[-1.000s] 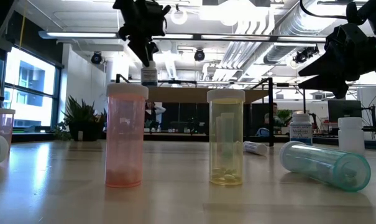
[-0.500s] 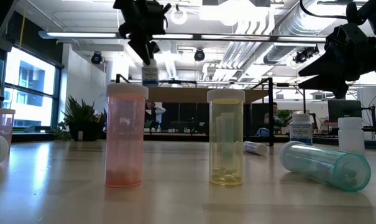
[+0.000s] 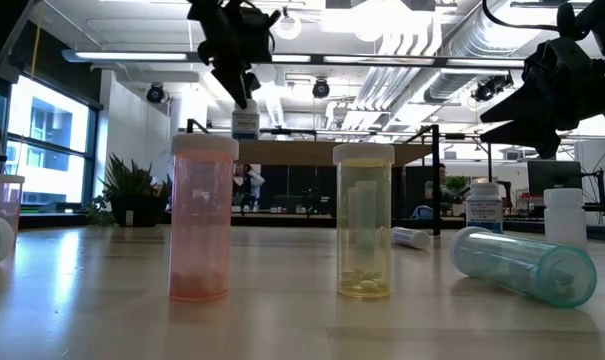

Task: Pick and place medicine bottles onto shelf by color
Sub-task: Put the left white blue pill bottle on the shelf

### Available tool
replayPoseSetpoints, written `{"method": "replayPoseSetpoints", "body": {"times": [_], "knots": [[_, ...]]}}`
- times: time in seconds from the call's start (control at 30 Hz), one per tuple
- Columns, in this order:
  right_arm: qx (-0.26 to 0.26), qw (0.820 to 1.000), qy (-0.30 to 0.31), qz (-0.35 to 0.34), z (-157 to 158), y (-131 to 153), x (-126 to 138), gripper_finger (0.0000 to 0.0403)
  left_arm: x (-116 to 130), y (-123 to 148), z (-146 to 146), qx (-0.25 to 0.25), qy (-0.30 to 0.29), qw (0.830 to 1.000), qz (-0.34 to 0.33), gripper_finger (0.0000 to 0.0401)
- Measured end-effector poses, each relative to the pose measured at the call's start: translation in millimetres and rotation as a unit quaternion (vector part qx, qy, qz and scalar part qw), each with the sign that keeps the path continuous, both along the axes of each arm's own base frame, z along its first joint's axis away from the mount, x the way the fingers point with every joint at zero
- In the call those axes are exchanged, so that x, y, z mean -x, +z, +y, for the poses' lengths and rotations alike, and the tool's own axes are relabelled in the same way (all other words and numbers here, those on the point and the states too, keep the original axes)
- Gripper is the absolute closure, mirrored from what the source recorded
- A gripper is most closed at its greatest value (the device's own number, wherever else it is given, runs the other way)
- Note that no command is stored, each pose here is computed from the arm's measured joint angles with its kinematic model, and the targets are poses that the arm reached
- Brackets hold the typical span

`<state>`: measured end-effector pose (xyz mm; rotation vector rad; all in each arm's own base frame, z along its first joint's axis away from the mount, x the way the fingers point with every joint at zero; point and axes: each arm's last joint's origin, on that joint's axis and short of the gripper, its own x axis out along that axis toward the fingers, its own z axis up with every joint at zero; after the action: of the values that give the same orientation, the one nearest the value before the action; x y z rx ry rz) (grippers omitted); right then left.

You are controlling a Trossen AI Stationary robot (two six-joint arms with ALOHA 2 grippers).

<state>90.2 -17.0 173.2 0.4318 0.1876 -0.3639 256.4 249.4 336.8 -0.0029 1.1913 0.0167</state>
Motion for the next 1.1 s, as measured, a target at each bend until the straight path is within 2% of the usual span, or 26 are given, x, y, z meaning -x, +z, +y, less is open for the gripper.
{"method": "replayPoseSetpoints", "body": {"times": [0.37,0.53,0.83,1.1], "knots": [[0.0,1.0,0.0,0.0,0.0,0.0,0.0,0.0194,-7.3,-2.0,-4.5,-0.024,-0.001,0.999,0.023,0.0211],[0.0,1.0,0.0,0.0,0.0,0.0,0.0,0.0194,-7.0,-2.0,-3.4,-0.032,0.037,0.998,0.035,0.0211],[0.0,1.0,0.0,0.0,0.0,0.0,0.0,0.0194,-7.2,-2.4,-2.9,-0.034,0.029,0.999,0.032,0.021],[0.0,1.0,0.0,0.0,0.0,0.0,0.0,0.0194,-10.8,-2.1,-0.4,-0.056,0.006,0.998,0.019,0.021]]}}
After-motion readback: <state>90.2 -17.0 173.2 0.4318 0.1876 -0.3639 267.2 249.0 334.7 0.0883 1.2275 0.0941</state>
